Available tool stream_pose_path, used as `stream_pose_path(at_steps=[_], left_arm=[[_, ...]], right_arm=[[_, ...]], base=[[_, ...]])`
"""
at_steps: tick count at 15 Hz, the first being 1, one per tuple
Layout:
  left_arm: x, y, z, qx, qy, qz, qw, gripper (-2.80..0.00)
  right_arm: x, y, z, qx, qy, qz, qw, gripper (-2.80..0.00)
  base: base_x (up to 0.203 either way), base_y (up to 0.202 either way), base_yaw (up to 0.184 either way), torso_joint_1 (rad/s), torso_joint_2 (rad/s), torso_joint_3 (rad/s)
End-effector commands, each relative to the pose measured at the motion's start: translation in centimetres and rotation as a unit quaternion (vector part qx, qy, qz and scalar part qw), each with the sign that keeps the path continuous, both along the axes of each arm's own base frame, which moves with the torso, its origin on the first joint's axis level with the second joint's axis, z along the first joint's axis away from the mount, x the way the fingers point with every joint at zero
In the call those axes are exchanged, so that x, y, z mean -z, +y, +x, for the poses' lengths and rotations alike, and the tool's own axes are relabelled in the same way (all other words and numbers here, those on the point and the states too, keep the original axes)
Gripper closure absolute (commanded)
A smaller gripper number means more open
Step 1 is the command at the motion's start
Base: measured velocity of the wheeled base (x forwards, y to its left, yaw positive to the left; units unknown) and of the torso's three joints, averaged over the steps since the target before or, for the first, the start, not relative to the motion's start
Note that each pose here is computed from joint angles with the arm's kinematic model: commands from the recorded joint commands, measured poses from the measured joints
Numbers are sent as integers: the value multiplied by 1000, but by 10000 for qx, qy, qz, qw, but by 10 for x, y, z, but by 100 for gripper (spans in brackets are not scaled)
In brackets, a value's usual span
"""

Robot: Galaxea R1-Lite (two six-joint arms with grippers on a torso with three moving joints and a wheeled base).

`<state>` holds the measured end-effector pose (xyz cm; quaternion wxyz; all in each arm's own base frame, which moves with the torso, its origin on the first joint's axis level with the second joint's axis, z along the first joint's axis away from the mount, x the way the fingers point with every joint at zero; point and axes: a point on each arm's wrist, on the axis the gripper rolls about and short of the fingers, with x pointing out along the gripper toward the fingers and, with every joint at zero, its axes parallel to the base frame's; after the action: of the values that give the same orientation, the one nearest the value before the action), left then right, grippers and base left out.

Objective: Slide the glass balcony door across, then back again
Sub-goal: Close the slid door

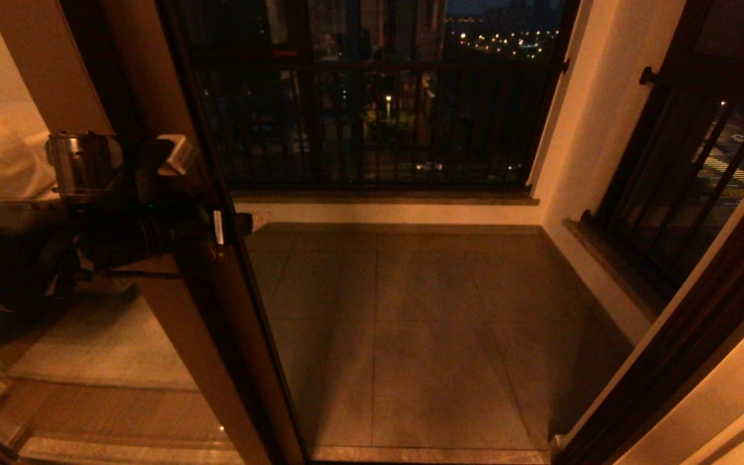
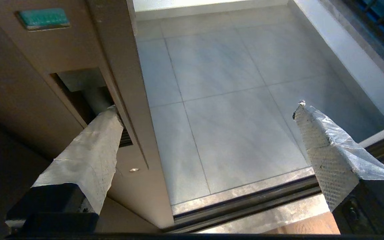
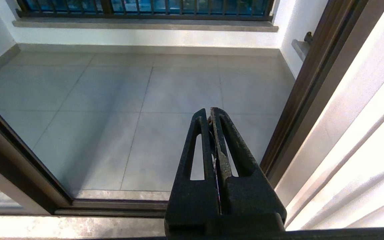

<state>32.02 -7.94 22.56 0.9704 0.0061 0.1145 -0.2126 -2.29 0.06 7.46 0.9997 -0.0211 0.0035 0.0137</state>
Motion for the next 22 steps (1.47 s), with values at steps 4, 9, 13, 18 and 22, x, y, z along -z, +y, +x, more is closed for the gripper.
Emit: stream_pose_path(at_steps=[4, 9, 13, 18, 22], left_arm=[[2, -1, -5, 52, 51, -2, 10000, -280], [1, -3, -5, 81, 29, 8, 10000, -280], [2, -3, -5, 89, 43, 13, 10000, -280], [4, -7, -5, 159, 69, 29, 9998, -280], [7, -10, -3, 237, 99, 28, 9997, -280]], right_arm=[[1, 0, 0, -9, 8, -3, 10000, 0], [1, 0, 0, -2, 15, -3, 10000, 0], [1, 0, 0, -2, 15, -3, 10000, 0], [1, 0, 0, -10, 15, -3, 10000, 0], [1, 0, 0, -3, 8, -3, 10000, 0]], base=[[0, 0, 0, 0, 0, 0], [0, 0, 0, 0, 0, 0], [0, 0, 0, 0, 0, 0], [0, 0, 0, 0, 0, 0], [0, 0, 0, 0, 0, 0]])
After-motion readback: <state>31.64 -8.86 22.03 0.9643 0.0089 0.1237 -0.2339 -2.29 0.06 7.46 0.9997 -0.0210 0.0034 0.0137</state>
